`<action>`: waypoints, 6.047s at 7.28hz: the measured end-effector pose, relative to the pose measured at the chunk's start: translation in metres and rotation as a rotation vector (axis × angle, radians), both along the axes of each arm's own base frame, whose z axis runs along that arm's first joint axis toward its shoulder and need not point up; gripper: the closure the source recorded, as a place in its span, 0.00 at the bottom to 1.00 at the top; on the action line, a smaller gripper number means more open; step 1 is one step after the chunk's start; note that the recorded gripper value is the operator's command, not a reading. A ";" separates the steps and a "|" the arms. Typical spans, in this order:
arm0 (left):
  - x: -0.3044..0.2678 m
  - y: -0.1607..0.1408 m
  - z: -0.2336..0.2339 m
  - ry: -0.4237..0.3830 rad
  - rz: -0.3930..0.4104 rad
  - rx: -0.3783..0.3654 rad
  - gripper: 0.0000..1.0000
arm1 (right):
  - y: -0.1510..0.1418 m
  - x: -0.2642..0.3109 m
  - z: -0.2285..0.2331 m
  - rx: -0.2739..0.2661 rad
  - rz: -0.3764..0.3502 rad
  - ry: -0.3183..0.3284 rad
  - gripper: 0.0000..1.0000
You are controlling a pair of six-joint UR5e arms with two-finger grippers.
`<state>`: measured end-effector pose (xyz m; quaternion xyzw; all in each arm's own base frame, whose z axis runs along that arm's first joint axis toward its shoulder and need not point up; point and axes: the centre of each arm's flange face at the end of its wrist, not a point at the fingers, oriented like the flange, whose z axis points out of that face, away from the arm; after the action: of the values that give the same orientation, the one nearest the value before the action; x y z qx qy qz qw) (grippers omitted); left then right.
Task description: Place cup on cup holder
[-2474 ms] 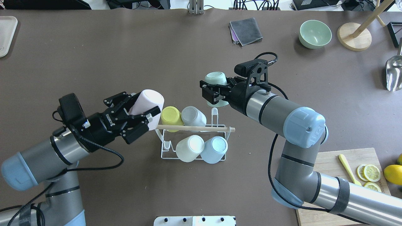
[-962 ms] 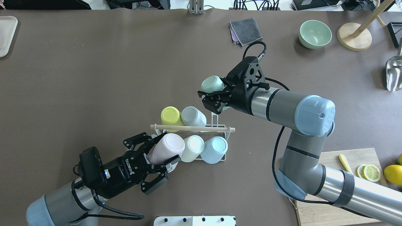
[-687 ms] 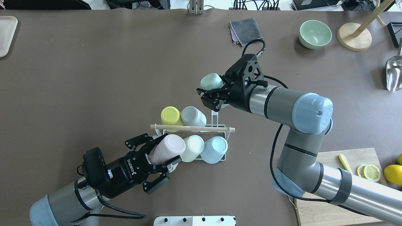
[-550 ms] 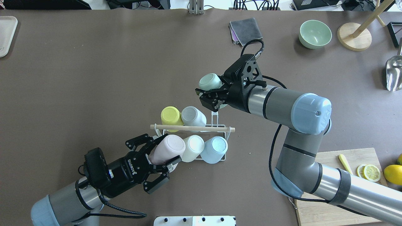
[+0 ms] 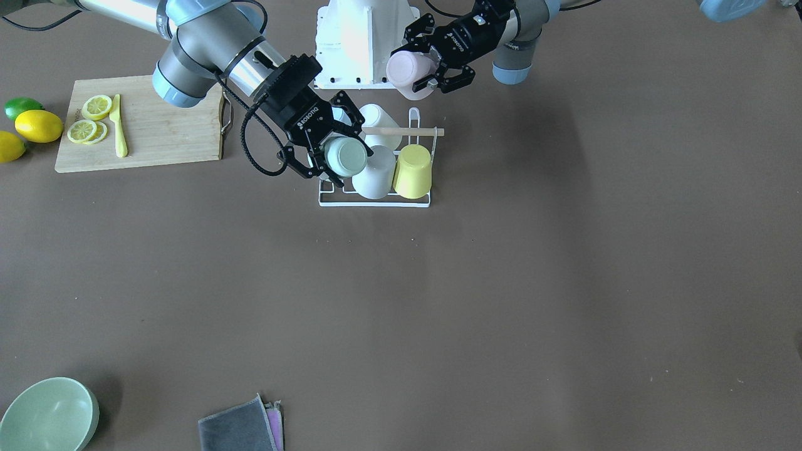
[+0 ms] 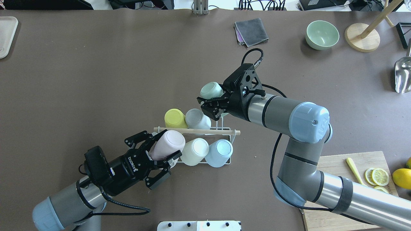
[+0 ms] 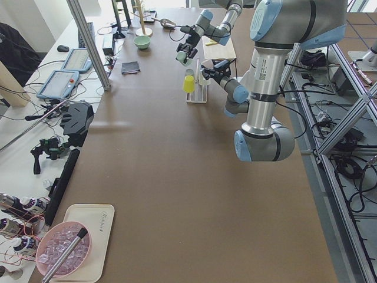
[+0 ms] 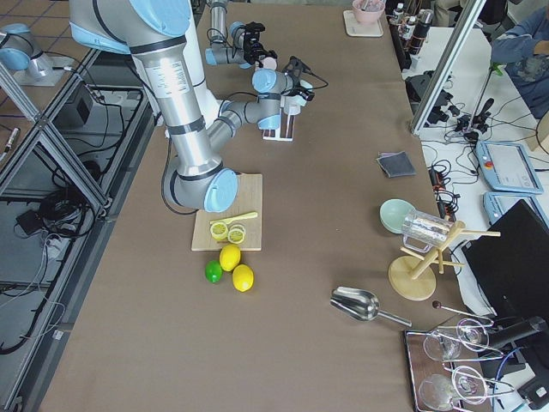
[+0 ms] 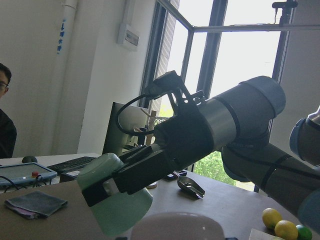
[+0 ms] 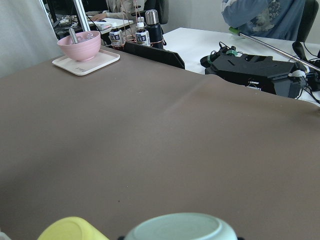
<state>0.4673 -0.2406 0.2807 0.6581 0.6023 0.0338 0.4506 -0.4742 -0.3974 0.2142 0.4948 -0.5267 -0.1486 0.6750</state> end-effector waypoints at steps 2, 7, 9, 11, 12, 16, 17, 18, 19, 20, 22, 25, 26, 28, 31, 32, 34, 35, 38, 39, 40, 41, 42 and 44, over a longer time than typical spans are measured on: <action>0.002 -0.003 0.004 -0.011 -0.007 -0.003 1.00 | 0.002 -0.006 0.003 -0.003 -0.001 0.007 1.00; 0.007 -0.010 0.012 -0.033 -0.017 -0.006 1.00 | 0.013 -0.010 0.009 0.002 -0.018 -0.005 1.00; 0.005 -0.014 0.006 -0.019 -0.025 -0.005 1.00 | 0.013 -0.010 0.010 0.003 -0.020 -0.005 1.00; 0.005 -0.018 0.003 -0.017 -0.033 -0.005 1.00 | 0.014 -0.010 0.010 0.002 -0.019 -0.007 0.00; 0.006 -0.021 0.003 -0.023 -0.038 -0.006 1.00 | 0.014 -0.010 0.009 0.002 -0.019 -0.009 0.00; 0.007 -0.027 0.008 -0.039 -0.049 -0.009 1.00 | 0.014 -0.009 0.007 0.005 -0.018 -0.014 0.00; 0.008 -0.028 0.010 -0.045 -0.050 -0.010 1.00 | 0.014 -0.009 0.007 0.005 -0.018 -0.014 0.00; 0.010 -0.028 0.012 -0.052 -0.050 -0.012 1.00 | 0.014 -0.009 0.006 0.005 -0.018 -0.016 0.00; 0.011 -0.029 0.013 -0.056 -0.051 -0.013 1.00 | 0.013 -0.007 0.005 0.005 -0.017 -0.016 0.00; 0.011 -0.029 0.015 -0.059 -0.051 -0.013 1.00 | 0.010 -0.006 0.003 0.001 -0.017 -0.012 0.00; 0.013 -0.030 0.018 -0.068 -0.053 -0.014 1.00 | 0.006 0.008 -0.013 -0.041 -0.042 0.029 0.00; 0.015 -0.031 0.021 -0.079 -0.055 -0.016 0.03 | -0.015 0.093 -0.049 -0.204 -0.150 0.199 0.00; 0.016 -0.032 0.025 -0.087 -0.058 -0.019 0.02 | -0.033 0.147 -0.035 -0.367 -0.174 0.310 0.00; 0.016 -0.033 0.033 -0.096 -0.072 -0.033 0.02 | -0.069 0.228 0.059 -0.649 -0.119 0.421 0.00; 0.000 -0.030 0.028 -0.055 -0.075 -0.034 0.02 | -0.082 0.329 0.147 -0.930 -0.057 0.406 0.00; -0.017 -0.033 0.020 -0.039 -0.085 -0.034 0.02 | -0.085 0.342 0.162 -0.982 -0.053 0.397 0.00; -0.060 -0.069 0.009 -0.094 -0.151 -0.051 0.02 | -0.093 0.367 0.198 -1.082 -0.045 0.375 0.00; -0.080 -0.103 0.010 -0.162 -0.179 -0.089 0.02 | -0.091 0.386 0.219 -1.131 -0.022 0.363 0.00; -0.166 -0.219 0.048 -0.432 -0.253 -0.289 0.02 | -0.076 0.447 0.297 -1.170 -0.014 0.403 0.00; -0.201 -0.249 0.069 -0.538 -0.220 -0.360 0.02 | -0.072 0.473 0.336 -1.159 -0.040 0.428 0.00; -0.226 -0.264 0.097 -0.631 -0.188 -0.446 0.02 | -0.069 0.498 0.382 -1.145 -0.081 0.452 0.00; -0.242 -0.273 0.130 -0.731 -0.171 -0.561 0.02 | -0.064 0.519 0.426 -1.146 -0.115 0.468 0.00; -0.252 -0.285 0.153 -0.830 -0.139 -0.689 0.02 | -0.057 0.536 0.458 -1.170 -0.126 0.465 0.00; -0.266 -0.313 0.158 -0.975 -0.008 -0.888 0.02 | -0.048 0.554 0.486 -1.208 -0.119 0.458 0.00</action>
<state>0.2011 -0.5541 0.4385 0.3211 0.2836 0.0745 0.9005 0.0793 -0.4453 0.6998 -0.0464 -0.3866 0.0349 0.9204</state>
